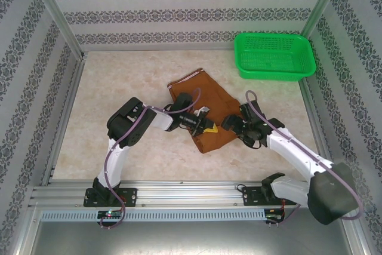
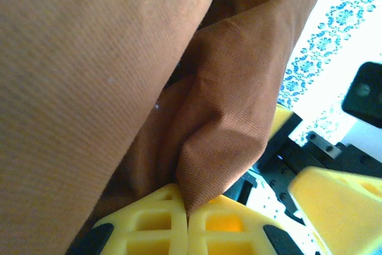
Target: Roll up the long pants
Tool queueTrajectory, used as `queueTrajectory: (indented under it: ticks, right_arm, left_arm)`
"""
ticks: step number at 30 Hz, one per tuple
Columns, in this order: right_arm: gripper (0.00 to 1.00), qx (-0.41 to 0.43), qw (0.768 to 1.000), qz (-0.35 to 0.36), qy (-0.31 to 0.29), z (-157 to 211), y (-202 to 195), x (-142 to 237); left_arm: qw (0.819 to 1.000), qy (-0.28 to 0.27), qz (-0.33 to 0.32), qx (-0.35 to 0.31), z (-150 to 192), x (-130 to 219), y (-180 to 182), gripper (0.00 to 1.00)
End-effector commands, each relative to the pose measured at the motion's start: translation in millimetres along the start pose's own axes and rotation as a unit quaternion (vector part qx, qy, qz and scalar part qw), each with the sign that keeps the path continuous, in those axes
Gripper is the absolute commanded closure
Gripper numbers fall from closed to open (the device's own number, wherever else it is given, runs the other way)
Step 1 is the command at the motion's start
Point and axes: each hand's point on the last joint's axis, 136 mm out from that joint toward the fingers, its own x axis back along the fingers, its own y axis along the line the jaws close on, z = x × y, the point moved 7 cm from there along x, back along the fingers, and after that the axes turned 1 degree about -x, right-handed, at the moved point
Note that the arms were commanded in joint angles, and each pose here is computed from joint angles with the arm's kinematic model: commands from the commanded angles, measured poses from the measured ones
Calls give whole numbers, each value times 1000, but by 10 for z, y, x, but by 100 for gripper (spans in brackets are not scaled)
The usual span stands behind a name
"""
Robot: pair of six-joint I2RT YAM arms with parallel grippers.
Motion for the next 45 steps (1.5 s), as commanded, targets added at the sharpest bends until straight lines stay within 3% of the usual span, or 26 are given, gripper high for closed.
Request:
queueTrajectory:
  ticks: [1, 9, 10, 11, 13, 14, 16, 19, 22, 25, 28, 29, 31, 32, 33, 35, 38, 39, 42, 45]
  right_arm:
    - [7, -10, 999, 28, -19, -55, -54, -110]
    - [10, -26, 997, 68, -10, -194, -85, -528]
    - [15, -25, 997, 72, -14, -215, -81, -553]
    - [27, -24, 997, 74, -16, -227, -76, -579]
    - [87, -24, 997, 73, -23, -254, -90, -600]
    - [100, -27, 996, 74, -27, -258, -117, -591]
    - [100, -35, 996, 80, -30, -232, -196, -564]
    - [100, -40, 996, 73, -35, -171, -272, -479]
    - [100, -39, 996, 70, -34, -96, -332, -417]
    - [100, -40, 996, 67, -31, -25, -376, -379]
    - [100, -42, 997, 64, -28, 34, -406, -359]
    - [100, -42, 997, 62, -27, 47, -411, -354]
    - [100, -41, 997, 64, -24, 68, -424, -353]
    - [100, -40, 997, 64, -23, 75, -429, -354]
    - [100, -41, 997, 64, -24, 76, -432, -356]
    - [100, -40, 997, 64, -23, 84, -438, -368]
    - [100, -42, 997, 55, -20, 97, -422, -390]
    - [100, -42, 998, 52, -18, 100, -411, -393]
    - [100, -39, 998, 48, -17, 121, -399, -392]
    - [100, -37, 998, 46, -18, 135, -404, -392]
  left_arm:
    - [996, -41, -1, 78, -137, 124, 314, 100]
    - [998, -28, 9, 58, -104, 141, 264, 100]
    - [998, -26, 8, 54, -96, 146, 264, 100]
    - [999, -25, 7, 47, -86, 155, 253, 100]
    - [1000, -19, -1, 21, -56, 175, 210, 100]
    - [1000, -15, -18, 6, -29, 200, 200, 100]
    - [996, -15, -83, -39, 51, 295, 152, 97]
    - [958, -40, -243, -151, 198, 533, -73, 81]
    - [898, -102, -371, -214, 266, 856, -262, 71]
    - [811, -186, -488, -264, 372, 1170, -418, 67]
    - [681, -221, -596, -365, 643, 1174, -632, 65]
    - [624, -225, -623, -415, 777, 1065, -717, 62]
    - [533, -209, -648, -503, 1034, 783, -769, 55]
    - [498, -199, -650, -539, 1142, 637, -773, 53]
    - [468, -188, -651, -567, 1243, 493, -764, 45]
    - [416, -171, -645, -617, 1407, 237, -734, 43]
    - [361, -133, -606, -696, 1675, -149, -634, 38]
    - [351, -118, -596, -712, 1732, -238, -578, 37]
    - [331, -69, -593, -731, 1743, -425, -344, 32]
    - [321, -54, -586, -742, 1709, -515, -230, 30]
